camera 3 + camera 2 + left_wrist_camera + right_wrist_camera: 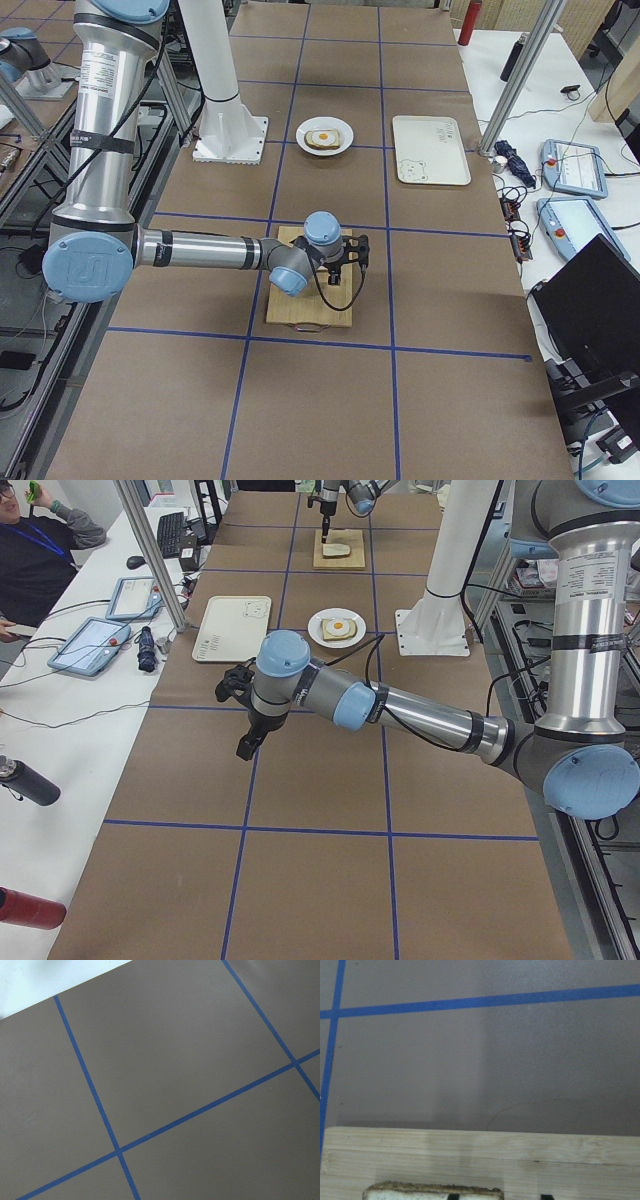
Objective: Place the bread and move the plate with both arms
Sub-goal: 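Lower the right gripper and grasp the edge of the plain bread slice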
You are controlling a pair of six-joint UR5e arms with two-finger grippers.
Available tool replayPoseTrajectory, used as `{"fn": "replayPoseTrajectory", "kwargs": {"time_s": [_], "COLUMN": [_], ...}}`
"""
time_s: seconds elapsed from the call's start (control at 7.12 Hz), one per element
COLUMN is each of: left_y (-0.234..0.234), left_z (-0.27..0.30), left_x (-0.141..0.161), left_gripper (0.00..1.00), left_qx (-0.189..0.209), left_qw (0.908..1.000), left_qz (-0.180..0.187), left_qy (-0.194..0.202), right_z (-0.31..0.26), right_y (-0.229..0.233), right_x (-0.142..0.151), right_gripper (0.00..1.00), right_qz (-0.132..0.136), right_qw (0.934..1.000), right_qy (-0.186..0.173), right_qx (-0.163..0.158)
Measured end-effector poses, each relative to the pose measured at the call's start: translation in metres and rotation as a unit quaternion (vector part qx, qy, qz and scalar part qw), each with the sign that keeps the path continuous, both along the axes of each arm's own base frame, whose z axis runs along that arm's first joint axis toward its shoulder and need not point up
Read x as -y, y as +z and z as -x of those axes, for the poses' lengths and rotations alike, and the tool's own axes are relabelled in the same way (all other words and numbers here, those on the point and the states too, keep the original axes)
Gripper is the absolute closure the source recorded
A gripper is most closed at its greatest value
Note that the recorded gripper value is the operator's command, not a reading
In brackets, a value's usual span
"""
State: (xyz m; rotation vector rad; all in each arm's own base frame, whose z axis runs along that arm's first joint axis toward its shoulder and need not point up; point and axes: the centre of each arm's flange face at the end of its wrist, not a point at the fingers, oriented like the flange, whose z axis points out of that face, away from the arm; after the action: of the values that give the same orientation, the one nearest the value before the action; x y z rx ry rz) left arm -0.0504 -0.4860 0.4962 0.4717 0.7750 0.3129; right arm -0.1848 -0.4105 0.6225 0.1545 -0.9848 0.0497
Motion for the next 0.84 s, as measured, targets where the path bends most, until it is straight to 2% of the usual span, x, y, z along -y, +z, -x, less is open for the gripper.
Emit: {"fn": "replayPoseTrajectory", "kwargs": {"time_s": [0.28,0.42,0.7,0.84], "left_y": [0.000,0.001,0.002,0.002], "left_z": [0.000,0.000,0.000,0.000], "left_x": [0.000,0.000,0.000,0.000], "left_gripper": [0.02,0.02,0.02,0.02], "left_qx": [0.000,0.000,0.000,0.000], "left_qw": [1.0000,1.0000,1.0000,1.0000], "left_qz": [0.000,0.001,0.002,0.002], "left_qy": [0.000,0.000,0.000,0.000], "right_z": [0.012,0.015,0.021,0.022], "right_y": [0.000,-0.001,-0.002,-0.003], "right_x": [-0.004,-0.006,-0.008,-0.009], "right_gripper": [0.51,0.61,1.00,1.00], "right_qz": [-0.004,-0.005,-0.007,-0.008], "right_qw": [0.9999,0.9999,0.9998,0.9998], "right_qy": [-0.009,-0.013,-0.018,-0.021], "right_qx": [-0.004,-0.004,-0.004,-0.003]}}
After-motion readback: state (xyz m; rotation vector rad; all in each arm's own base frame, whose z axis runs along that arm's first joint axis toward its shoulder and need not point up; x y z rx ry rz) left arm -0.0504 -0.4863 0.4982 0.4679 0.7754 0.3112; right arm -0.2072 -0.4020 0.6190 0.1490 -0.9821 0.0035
